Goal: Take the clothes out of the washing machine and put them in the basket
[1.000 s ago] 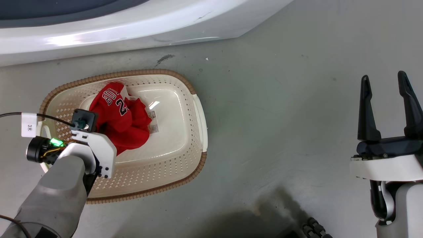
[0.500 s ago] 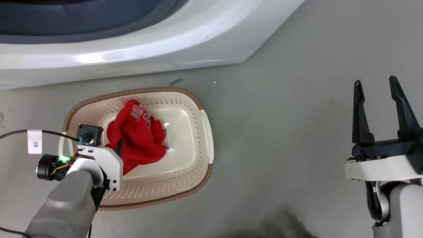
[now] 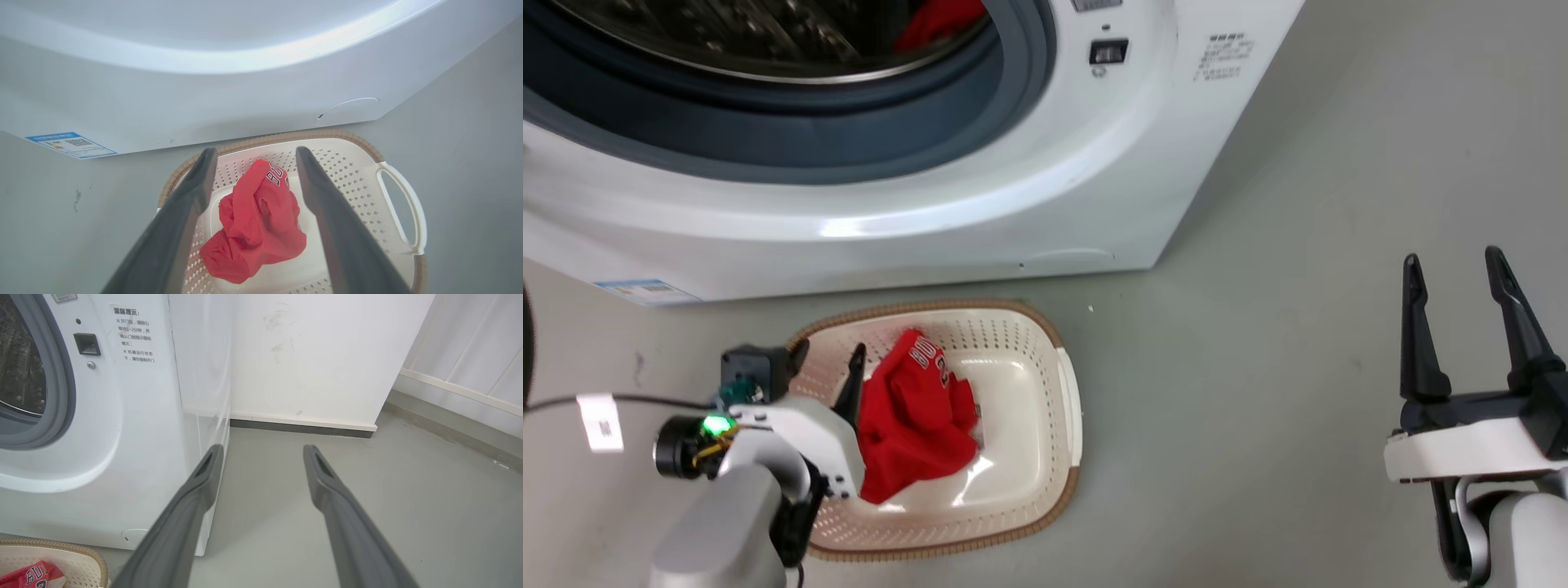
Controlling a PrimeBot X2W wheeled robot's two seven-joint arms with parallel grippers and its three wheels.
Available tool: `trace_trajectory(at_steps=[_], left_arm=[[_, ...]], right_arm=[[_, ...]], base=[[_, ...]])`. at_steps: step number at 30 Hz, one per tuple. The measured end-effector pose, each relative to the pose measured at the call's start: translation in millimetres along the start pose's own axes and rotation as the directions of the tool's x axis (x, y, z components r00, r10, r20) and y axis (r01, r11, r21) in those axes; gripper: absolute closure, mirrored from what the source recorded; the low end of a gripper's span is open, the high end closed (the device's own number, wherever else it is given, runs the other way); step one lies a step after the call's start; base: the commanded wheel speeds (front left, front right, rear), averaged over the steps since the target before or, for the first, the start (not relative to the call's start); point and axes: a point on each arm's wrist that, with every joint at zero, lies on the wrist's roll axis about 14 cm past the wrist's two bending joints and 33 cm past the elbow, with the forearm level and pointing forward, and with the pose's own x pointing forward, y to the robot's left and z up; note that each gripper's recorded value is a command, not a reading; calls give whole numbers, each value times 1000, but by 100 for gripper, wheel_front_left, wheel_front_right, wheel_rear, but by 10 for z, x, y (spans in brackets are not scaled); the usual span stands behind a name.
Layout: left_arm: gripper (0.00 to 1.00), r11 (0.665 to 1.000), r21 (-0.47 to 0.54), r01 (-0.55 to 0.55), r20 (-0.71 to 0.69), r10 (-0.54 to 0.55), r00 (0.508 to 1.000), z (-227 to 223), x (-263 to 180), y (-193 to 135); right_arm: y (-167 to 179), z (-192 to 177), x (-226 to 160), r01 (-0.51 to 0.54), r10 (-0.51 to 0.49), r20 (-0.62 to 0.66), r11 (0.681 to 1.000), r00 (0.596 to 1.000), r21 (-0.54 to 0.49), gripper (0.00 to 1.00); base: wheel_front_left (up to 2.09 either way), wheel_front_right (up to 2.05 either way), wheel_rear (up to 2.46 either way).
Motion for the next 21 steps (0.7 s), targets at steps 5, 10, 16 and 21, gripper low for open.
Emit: trace_trajectory(at_steps=[5,10,16,21], left_arm=[[0,1000,14,5,111,-7,994,210,-352,-93],[0,999,34,20,265,-28,964,598,-650,-203],[0,997,69,40,429,-66,901,1033,-982,-329],[0,992,104,73,510,-117,852,1395,-894,-416]], right_arm=[[-3,163,-138,2,-2,31,1000,1000,13,0],[4,330,-274,-1,-1,69,1000,998,25,0],[-116,422,-532,35,-38,85,999,996,37,0],[-171,377,-562,53,-55,70,998,996,33,0]], base=[[0,0,0],[0,0,0],[0,0,0],[0,0,0]])
